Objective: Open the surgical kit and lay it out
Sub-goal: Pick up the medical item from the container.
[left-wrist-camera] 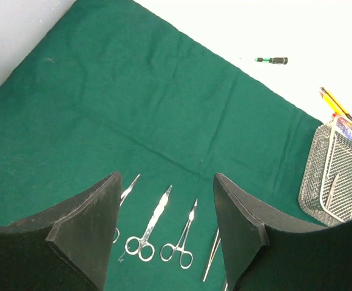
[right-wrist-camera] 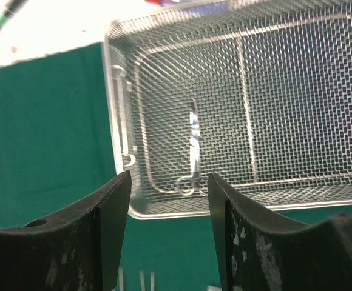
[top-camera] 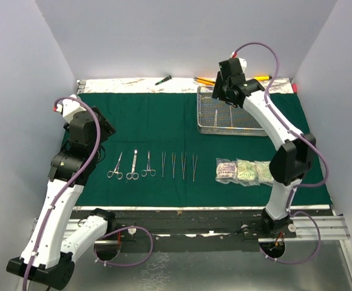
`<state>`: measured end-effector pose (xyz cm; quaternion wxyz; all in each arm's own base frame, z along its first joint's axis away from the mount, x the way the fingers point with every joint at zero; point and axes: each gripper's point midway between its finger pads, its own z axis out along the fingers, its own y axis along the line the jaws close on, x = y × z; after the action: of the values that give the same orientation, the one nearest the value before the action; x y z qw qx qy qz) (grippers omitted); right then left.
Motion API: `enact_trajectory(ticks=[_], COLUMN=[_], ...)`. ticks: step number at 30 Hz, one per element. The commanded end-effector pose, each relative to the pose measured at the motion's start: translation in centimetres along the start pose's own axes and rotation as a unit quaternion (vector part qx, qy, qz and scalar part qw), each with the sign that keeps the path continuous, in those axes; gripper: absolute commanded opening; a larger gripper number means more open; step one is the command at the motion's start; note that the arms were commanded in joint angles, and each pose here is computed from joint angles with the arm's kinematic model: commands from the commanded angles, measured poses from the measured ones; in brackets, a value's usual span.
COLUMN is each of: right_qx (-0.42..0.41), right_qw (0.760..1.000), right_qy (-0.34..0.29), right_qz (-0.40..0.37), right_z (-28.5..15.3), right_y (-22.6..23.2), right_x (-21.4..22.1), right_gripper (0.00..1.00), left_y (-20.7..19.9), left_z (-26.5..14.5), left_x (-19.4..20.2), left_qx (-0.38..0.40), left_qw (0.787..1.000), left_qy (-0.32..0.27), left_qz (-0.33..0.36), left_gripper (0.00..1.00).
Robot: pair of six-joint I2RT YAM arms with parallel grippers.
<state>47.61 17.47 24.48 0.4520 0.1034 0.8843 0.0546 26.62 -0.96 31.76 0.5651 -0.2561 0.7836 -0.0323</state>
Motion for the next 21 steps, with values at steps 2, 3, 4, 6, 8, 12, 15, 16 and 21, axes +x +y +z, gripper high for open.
enact_trajectory(ticks=[2, 3, 4, 6, 8, 12, 15, 16, 21], right_qx=[0.040, 0.043, 0.051, 0.062, 0.070, 0.081, 0.059, 0.050, 0.020], right_qw=[0.988, 0.986, 0.983, 0.979, 0.975, 0.966, 0.960, 0.958, 0.953], right_qy=[0.119, 0.136, 0.150, 0.173, 0.197, 0.237, 0.266, 0.272, 0.291], right_qz=[-0.089, -0.090, -0.090, -0.088, -0.080, -0.064, -0.064, -0.068, -0.086], right_z=[3.9, 4.6, 5.1, 6.3, 7.3, 9.0, 10.0, 10.3, 11.7], right_y=[-2.1, -2.2, -2.4, -2.9, -3.4, -5.0, -5.3, -5.2, -4.6], right_x=[5.9, 6.7, 7.3, 8.4, 9.5, 11.4, 12.8, 13.3, 14.8], right_gripper=[0.55, 0.54, 0.53, 0.52, 0.49, 0.44, 0.42, 0.42, 0.40], left_y=[-0.8, -0.8, -0.9, -1.1, -1.1, -1.1, -1.1, -1.1, -1.3], left_z=[1.7, 2.0, 2.2, 2.7, 3.0, 3.5, 3.9, 4.0, 4.5], left_x=[0.4, 0.5, 0.6, 0.8, 1.0, 1.3, 1.5, 1.6, 2.1], left_qx=[0.001, 0.000, 0.000, -0.002, -0.006, -0.012, -0.014, -0.015, -0.016], left_qw=[1.000, 1.000, 1.000, 1.000, 1.000, 1.000, 1.000, 1.000, 1.000], left_qy=[-0.006, -0.005, -0.005, -0.002, 0.001, 0.003, 0.005, 0.006, 0.014], left_qz=[-0.011, -0.011, -0.012, -0.010, -0.007, -0.004, -0.001, 0.000, 0.003], left_gripper=[0.63, 0.63, 0.63, 0.63, 0.63, 0.63, 0.63, 0.63, 0.63])
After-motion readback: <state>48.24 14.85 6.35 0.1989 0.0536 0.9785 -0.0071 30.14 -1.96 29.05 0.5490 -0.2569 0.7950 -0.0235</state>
